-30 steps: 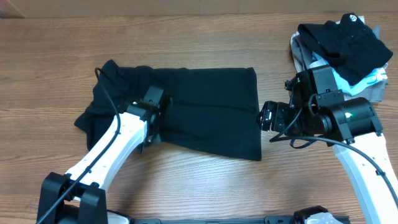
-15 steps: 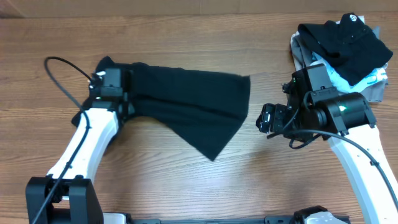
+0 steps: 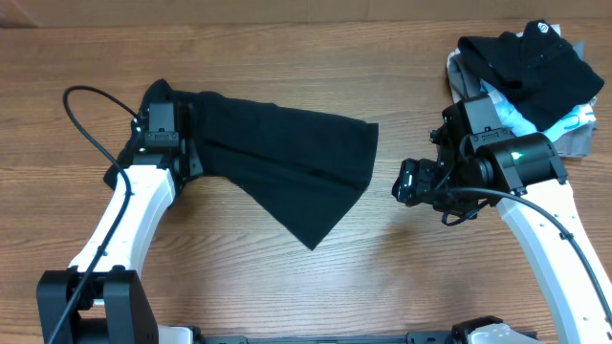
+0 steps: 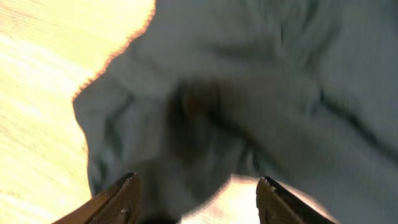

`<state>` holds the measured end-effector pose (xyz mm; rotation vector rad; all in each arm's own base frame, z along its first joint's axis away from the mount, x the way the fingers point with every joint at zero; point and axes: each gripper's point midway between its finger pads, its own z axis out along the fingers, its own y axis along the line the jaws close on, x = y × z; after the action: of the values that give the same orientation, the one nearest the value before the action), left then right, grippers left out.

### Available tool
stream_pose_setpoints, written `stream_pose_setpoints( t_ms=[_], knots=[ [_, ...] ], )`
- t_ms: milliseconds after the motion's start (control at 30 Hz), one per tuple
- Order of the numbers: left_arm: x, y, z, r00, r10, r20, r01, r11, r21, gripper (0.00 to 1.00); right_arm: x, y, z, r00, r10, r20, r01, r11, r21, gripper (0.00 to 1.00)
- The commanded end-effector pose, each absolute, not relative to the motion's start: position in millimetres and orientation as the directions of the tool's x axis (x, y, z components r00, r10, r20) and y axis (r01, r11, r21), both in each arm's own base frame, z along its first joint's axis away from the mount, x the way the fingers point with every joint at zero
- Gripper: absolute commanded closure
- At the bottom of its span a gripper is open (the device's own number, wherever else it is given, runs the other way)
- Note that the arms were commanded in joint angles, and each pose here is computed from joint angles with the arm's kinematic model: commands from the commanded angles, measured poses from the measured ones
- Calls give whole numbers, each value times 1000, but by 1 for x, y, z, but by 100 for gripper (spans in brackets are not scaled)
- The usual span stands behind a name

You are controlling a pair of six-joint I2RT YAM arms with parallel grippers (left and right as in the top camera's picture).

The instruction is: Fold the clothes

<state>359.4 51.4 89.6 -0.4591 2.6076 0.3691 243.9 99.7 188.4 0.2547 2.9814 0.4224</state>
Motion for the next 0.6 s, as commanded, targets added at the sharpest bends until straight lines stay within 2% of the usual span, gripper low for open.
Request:
stream_pose_setpoints(
  t_ms=[0, 67, 167, 367, 567],
  knots=[
    [351, 26, 87, -875, -261, -408, -312, 948, 63, 39, 244, 99, 189, -978, 182, -100, 147, 948, 282, 14],
    [330, 10, 77, -914, -273, -300, -289, 957, 9, 44, 244, 99, 189, -978, 182, -101, 147, 948, 283, 14],
    [316, 12, 70, -926, -280, -254, -299, 954, 38, 44, 245, 99, 189, -978, 182, -104, 146, 948, 284, 14],
    [313, 34, 49, -929, -273, -251, -321, 932, 172, 44, 248, 100, 190, -977, 182, -115, 142, 946, 291, 14],
    [323, 54, 35, -924, -262, -280, -341, 897, 283, 39, 247, 100, 190, -977, 182, -113, 142, 946, 290, 14]
  ],
)
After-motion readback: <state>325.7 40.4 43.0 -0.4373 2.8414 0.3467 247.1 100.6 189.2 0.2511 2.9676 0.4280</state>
